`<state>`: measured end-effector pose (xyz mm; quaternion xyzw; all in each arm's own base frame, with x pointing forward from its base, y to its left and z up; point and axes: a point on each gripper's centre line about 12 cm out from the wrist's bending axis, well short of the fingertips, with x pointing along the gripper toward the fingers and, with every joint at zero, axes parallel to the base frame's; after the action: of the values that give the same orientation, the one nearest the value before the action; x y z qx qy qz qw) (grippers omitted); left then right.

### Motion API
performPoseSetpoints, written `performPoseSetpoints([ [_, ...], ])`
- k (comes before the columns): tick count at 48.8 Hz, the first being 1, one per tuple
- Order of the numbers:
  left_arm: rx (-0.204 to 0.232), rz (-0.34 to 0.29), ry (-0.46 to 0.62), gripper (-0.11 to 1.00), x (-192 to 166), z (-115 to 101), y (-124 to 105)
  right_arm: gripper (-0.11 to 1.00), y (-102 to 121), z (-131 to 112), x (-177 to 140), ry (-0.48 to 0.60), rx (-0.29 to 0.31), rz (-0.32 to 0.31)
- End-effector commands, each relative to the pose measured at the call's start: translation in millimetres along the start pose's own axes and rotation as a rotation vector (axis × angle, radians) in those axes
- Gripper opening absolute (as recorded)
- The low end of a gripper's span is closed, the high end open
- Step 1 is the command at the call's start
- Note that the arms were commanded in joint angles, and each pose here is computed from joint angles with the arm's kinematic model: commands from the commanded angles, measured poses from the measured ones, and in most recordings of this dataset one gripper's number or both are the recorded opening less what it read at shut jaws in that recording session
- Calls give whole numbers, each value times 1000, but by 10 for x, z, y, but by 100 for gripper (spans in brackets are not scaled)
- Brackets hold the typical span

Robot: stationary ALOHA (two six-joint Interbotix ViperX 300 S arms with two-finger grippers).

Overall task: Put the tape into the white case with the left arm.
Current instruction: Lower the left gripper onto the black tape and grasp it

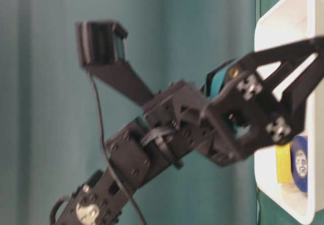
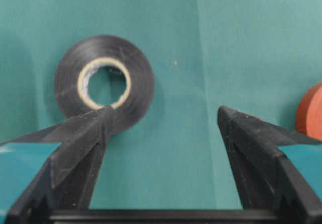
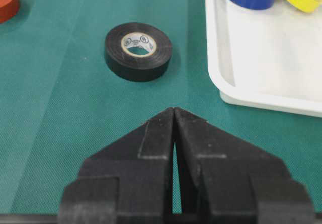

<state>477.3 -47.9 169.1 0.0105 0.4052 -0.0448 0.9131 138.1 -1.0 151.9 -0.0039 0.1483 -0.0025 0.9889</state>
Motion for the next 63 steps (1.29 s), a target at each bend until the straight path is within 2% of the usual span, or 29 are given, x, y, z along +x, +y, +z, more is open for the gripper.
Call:
performPoseSetpoints([
  [1,0,0,-40,83,-41,170,-3,-9,-2,48,7,-14,2,-1],
  [14,-5,5,-22,83,92,167,36,-9,-2,48,7,-14,0,-1],
  [35,-9,16,52,83,487,9,122,-9,-2,42,6,-12,2,-1],
  [52,-21,25,76,83,617,-73,196,-9,-1,30,5,-14,2,-1],
  [63,-9,25,78,78,639,-85,197,-9,-1,30,5,-14,2,-1],
])
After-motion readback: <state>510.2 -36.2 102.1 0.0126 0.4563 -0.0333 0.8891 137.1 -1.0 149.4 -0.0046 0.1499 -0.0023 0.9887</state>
